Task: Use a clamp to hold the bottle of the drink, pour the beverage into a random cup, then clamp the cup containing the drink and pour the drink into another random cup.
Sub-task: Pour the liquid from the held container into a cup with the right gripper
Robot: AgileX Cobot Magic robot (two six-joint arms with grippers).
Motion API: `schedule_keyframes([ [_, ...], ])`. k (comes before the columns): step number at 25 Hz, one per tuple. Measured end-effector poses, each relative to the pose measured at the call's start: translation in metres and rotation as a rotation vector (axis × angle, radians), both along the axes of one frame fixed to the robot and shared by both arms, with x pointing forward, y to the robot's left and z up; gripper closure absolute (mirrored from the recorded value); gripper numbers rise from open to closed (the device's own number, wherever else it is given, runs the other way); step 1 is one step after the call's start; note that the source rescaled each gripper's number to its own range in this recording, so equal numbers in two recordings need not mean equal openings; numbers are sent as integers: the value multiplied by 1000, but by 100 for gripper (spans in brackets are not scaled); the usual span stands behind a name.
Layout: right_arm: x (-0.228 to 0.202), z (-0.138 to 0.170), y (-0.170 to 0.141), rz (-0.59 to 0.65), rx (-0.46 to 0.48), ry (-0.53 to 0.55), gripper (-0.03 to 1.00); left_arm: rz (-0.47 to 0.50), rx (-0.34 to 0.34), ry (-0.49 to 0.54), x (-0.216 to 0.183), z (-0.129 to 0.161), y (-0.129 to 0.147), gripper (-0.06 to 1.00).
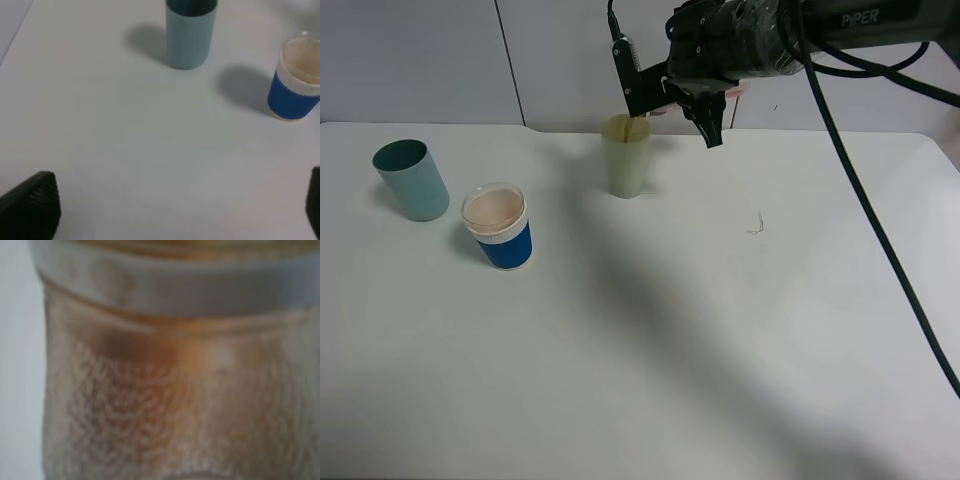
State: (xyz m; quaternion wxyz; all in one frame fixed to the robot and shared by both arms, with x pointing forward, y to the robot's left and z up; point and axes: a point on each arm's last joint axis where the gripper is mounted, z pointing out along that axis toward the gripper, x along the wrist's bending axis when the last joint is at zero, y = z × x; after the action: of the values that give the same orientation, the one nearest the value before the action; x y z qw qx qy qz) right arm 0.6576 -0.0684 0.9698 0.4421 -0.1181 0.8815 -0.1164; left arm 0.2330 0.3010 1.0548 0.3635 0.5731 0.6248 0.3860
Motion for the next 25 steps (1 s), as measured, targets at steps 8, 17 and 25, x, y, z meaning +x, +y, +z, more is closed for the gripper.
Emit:
schedule_keyframes([
  [8,1,1,-1,2,-23,-11,97,0,0,0,0,0,0,-6],
  [17,1,2,-2,2,-50,-23,97,0,0,0,0,0,0,-6],
  [25,2,3,-3,13,-68,-36,97,0,0,0,0,0,0,-6],
])
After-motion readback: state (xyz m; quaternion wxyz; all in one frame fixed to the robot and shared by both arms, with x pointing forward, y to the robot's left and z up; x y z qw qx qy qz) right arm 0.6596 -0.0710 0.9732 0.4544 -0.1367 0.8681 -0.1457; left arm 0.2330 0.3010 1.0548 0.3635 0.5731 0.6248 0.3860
